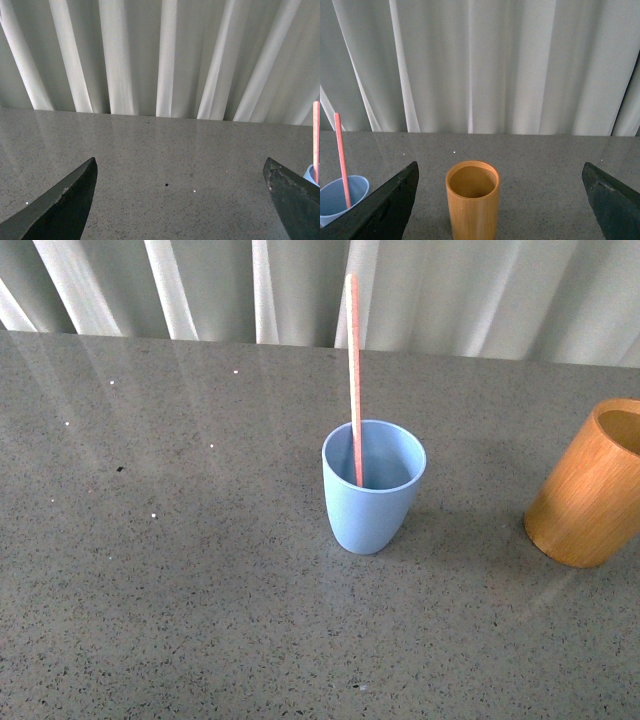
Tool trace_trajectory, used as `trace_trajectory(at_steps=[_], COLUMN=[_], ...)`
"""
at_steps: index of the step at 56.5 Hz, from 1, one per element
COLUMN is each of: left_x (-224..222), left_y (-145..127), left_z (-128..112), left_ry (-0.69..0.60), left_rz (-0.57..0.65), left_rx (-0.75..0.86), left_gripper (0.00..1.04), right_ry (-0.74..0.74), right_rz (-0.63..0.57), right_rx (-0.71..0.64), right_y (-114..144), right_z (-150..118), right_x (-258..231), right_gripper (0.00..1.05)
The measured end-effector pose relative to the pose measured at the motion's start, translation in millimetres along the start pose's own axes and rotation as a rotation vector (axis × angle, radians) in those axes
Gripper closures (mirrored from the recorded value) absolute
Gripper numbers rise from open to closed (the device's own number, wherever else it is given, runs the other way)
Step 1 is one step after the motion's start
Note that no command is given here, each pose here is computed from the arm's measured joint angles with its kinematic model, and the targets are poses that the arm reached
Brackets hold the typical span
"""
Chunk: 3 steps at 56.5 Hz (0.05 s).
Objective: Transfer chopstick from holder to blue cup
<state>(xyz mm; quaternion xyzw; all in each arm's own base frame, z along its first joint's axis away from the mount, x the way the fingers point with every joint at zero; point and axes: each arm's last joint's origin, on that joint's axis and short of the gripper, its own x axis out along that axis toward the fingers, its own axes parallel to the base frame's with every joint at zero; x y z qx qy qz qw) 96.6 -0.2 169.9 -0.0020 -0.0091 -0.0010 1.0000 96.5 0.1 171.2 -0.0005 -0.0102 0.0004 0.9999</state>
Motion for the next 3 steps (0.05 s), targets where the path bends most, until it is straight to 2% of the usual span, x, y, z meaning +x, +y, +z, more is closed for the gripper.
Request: trace_trajectory(at_steps=[3], left_x=[0.0], left_y=[0.0], left_z=[0.0], left_ry=[0.0], left_rz=[0.0], left_rx=[0.0], left_gripper=[0.07], right_ry=[0.0], right_rz=[0.0], right_rx=[0.0], right_y=[0.0], right_z=[0.0], right_x=[0.0], right_gripper=[0.1])
